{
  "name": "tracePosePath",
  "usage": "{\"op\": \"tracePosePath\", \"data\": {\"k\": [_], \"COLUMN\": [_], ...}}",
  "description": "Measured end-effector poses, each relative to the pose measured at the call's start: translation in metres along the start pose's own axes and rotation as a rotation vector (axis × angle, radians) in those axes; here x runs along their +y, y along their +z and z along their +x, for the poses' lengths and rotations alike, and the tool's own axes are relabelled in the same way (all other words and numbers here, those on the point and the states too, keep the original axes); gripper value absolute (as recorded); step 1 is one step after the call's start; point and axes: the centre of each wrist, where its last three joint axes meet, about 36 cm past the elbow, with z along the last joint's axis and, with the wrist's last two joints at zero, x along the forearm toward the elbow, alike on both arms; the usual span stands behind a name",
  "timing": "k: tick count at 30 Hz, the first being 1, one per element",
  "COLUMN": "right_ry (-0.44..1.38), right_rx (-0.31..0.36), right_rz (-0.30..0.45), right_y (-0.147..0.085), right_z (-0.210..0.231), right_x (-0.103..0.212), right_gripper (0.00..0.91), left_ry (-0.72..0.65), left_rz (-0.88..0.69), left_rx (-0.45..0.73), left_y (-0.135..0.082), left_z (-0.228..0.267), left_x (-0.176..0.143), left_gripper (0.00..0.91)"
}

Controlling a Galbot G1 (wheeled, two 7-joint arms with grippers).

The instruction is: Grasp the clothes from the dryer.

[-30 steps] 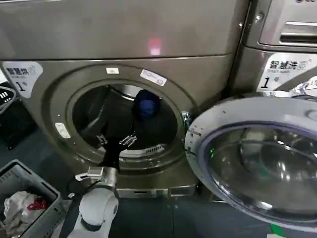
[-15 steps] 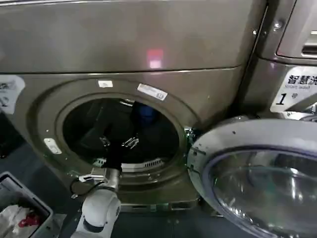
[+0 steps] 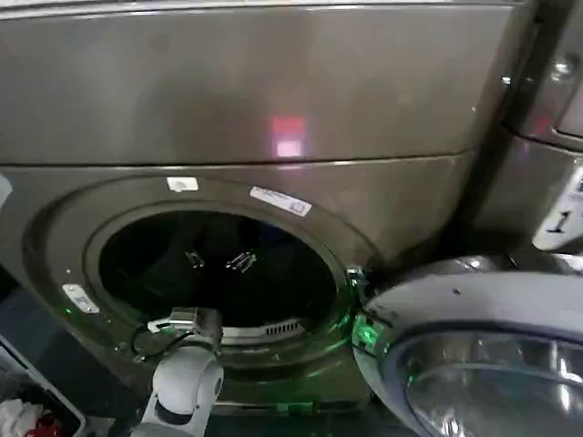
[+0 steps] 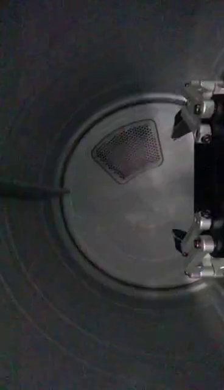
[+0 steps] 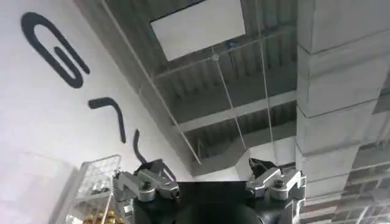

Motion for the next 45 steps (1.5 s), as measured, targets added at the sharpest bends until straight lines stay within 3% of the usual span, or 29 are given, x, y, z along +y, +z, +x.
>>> {"op": "tracePosePath", "data": {"k": [18,35,40,45], "right_ry": [0.005,0.015,0.015,0.013], "right_rx": [0.015,0.032,0.034,0.038], "right_rz": [0.029,0.020,0.016,0.014], "right_y": [-0.015,-0.013,-0.012,-0.010], "right_z": [-0.002,-0.002,-0.004,-0.003], "right_x": [0.000,0.000,0.001,0.002], "right_gripper": [0.907,0.907,0.907,0.907], "left_ry": [-0.005,0.007,0.066,0.254], "left_rz": [0.007,-0.065,-0.136,-0.262], "left_rx": [0.002,0.030,0.089,0.176], "left_y": [0.014,0.039,0.041,0.048], "left_z": [-0.038,-0.180,-0.214,-0.245], "left_x": [0.000,0.003,0.011,0.017], "left_gripper": [0.907,0.907,0.907,0.907]}}
